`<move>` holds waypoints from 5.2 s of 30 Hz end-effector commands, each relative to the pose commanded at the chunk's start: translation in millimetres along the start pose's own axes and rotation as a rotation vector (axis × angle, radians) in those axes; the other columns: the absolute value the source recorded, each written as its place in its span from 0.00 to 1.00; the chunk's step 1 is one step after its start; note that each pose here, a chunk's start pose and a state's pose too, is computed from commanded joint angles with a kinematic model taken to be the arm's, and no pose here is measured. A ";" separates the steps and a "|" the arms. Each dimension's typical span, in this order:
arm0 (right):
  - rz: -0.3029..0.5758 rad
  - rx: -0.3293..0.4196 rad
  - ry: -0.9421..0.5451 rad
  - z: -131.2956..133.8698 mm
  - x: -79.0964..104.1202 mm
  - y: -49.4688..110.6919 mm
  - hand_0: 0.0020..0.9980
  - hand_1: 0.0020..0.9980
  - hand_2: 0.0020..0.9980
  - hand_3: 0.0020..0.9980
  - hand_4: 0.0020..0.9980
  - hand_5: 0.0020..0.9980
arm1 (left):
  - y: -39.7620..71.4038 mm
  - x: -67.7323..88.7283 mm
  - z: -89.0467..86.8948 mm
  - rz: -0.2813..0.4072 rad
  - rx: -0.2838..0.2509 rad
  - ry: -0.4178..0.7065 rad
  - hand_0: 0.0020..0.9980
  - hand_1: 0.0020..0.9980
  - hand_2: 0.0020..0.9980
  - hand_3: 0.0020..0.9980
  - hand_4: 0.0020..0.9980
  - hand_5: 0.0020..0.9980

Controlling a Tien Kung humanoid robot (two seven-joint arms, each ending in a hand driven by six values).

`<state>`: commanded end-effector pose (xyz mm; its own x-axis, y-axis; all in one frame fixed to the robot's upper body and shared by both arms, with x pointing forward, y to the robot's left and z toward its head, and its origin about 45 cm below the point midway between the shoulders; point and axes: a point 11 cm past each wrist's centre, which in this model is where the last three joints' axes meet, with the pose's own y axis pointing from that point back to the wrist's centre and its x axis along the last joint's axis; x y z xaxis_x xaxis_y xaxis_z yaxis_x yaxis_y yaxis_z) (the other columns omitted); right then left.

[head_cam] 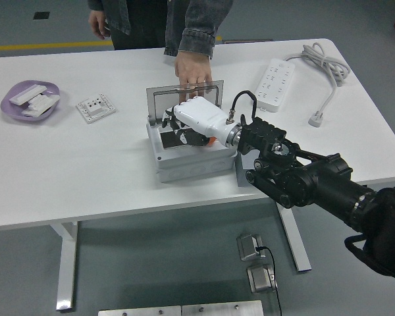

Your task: Pick up the cylinder from the cube,place it in the box,flap close box

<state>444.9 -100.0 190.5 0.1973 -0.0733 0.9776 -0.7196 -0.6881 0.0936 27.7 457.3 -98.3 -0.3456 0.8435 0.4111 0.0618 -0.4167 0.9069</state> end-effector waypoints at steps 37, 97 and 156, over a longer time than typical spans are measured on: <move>0.159 -0.061 -0.174 6.6 79.7 -4.7 0.34 0.48 0.63 0.68 0.44 0.29 | -1.3 -4.3 -14.3 -0.013 0.023 0.022 0.64 0.55 0.54 0.62 0.60 0.16; 0.018 -0.144 -0.148 39.6 44.4 29.2 0.79 0.71 0.74 0.79 0.93 0.72 | -1.4 -2.2 -12.9 -0.015 0.021 0.021 0.64 0.54 0.54 0.62 0.59 0.14; -0.012 -0.143 -0.172 11.8 20.8 67.0 0.73 0.69 0.74 0.81 0.91 0.71 | -2.4 -3.5 -24.3 -0.016 0.039 0.031 0.64 0.54 0.53 0.62 0.59 0.14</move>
<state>408.7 -156.2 214.9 0.3083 -0.1958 0.9309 -0.8010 -0.5813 0.1430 6.0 447.1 -104.1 -0.3760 0.8385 0.3945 0.0923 -0.3897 0.9163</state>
